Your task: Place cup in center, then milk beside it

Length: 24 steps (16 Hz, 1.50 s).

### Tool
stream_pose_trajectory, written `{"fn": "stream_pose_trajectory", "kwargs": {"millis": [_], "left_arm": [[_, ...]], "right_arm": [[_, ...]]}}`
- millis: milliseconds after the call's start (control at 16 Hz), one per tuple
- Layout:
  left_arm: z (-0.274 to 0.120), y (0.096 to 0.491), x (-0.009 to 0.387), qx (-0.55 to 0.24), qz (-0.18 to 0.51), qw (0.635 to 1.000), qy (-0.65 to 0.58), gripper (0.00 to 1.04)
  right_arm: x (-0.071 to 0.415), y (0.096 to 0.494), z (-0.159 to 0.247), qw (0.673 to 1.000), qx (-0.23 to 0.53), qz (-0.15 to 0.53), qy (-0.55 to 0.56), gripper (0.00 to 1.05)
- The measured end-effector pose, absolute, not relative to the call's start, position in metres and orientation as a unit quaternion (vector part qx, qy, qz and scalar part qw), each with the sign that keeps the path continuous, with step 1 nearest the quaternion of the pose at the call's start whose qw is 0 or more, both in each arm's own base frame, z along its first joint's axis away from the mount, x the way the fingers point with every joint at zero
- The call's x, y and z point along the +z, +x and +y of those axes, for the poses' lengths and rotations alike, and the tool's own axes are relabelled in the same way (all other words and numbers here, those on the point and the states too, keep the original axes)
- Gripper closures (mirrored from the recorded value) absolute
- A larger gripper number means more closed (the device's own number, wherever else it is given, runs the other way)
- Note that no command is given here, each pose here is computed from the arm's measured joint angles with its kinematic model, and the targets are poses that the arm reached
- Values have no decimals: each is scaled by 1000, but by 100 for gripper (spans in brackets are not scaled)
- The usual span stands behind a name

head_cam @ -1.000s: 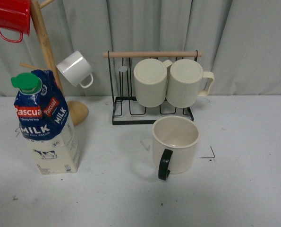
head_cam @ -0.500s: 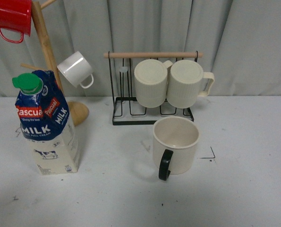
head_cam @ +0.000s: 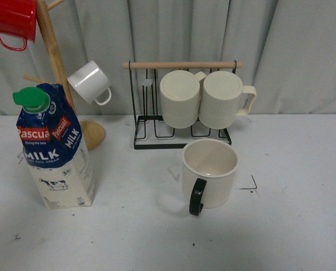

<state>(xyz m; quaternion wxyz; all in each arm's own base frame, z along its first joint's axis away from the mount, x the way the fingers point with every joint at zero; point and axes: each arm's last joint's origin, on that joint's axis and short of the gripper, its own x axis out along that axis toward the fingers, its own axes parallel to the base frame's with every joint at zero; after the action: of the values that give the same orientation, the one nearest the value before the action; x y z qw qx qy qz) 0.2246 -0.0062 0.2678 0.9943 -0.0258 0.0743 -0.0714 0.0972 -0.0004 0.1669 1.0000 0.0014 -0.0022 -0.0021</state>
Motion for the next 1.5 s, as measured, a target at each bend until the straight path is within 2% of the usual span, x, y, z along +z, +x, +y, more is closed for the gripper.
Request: {"fn": "stream_pose_trajectory", "kwargs": {"millis": [125,312,625,1000,1188,1500], "left_arm": [[-22,257,263,-113,88,990,-13,7],[-38,279,227,-136,150,979,11,7],[-30,289,209,-98,182,978,16,7],[-42,297,192,-85,199,976,28,7],[-46,309,173,-31,193,979,62,7],[-44,315,136,4,220,972,79,7]], "right_arm": [[167,97,0,1000,-2,-2,1,6],[167,97,0,1000,-2,-2,1,6],[167,97,0,1000,-2,-2,1,6],[167,97,0,1000,-2,-2,1,6],[167,97,0,1000,-2,-2,1,6],[167,97,0,1000,-2,-2,1,6]]}}
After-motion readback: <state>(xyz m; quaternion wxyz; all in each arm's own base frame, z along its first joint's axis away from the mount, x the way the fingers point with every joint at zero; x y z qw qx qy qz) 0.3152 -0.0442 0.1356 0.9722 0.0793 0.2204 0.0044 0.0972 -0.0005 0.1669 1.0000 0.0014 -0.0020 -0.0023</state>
